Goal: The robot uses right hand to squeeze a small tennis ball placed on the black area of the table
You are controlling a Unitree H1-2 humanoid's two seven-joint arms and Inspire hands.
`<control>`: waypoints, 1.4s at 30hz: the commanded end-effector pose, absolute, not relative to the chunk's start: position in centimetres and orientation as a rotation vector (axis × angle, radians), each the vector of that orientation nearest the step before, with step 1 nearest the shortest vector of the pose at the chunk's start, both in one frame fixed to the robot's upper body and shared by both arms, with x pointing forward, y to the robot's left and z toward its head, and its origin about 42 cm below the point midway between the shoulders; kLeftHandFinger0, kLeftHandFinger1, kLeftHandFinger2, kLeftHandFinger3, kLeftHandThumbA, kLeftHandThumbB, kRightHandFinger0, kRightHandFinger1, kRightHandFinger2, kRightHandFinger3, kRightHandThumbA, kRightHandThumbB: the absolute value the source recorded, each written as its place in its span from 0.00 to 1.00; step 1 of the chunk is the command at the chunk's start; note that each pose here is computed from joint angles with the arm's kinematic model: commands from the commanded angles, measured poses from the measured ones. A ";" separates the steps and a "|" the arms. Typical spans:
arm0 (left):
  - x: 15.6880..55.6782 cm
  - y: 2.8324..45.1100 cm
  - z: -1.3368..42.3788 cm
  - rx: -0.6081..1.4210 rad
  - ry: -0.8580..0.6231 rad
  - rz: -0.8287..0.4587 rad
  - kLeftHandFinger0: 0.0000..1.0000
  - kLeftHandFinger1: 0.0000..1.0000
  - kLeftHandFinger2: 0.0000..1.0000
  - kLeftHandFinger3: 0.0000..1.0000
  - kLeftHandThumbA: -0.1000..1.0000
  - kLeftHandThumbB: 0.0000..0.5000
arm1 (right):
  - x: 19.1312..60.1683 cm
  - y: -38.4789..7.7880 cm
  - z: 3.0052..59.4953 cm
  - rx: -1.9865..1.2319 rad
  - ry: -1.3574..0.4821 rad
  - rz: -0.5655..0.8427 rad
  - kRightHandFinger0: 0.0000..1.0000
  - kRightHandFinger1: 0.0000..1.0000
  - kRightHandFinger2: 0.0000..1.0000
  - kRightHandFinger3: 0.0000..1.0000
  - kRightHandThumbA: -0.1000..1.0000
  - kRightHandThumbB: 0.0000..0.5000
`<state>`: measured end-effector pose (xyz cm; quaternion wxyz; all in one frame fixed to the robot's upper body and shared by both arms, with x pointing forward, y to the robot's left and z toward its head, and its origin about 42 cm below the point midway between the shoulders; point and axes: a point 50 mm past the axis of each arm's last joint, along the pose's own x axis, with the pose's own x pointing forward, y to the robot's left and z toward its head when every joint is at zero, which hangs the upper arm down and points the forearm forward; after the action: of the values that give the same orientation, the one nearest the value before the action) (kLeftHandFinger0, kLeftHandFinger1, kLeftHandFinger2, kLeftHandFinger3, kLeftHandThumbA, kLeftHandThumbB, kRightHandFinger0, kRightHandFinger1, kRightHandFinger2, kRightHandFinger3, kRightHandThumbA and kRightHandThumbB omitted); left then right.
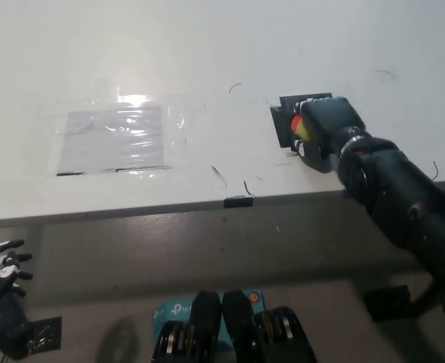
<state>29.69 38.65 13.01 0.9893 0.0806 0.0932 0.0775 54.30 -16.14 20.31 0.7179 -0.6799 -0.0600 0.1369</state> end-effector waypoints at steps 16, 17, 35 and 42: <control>28.4 39.5 13.5 0.223 0.134 0.158 0.24 0.37 0.55 0.66 0.34 0.08 | 52.5 -18.0 25.2 -0.402 -0.455 -0.229 0.00 0.00 0.24 0.27 0.00 0.39; 28.1 39.5 13.2 0.216 0.138 0.158 0.25 0.37 0.54 0.67 0.34 0.07 | 52.4 -17.9 25.9 -0.350 -0.478 -0.222 0.00 0.00 0.25 0.29 0.00 0.41; 27.2 39.8 12.8 0.216 0.129 0.181 0.25 0.36 0.54 0.61 0.33 0.10 | 51.6 -17.6 32.1 0.476 -0.441 -0.204 0.00 0.00 0.11 0.15 0.00 0.30; 27.4 39.8 13.1 0.234 0.119 0.175 0.26 0.36 0.51 0.58 0.42 0.21 | 50.8 -17.9 30.9 0.642 -0.387 -0.205 0.00 0.00 0.18 0.26 0.00 0.18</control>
<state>27.37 38.97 11.29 0.9865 0.0878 0.1109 0.0823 50.73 -18.30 25.28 0.9713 0.1146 -0.1451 -0.1493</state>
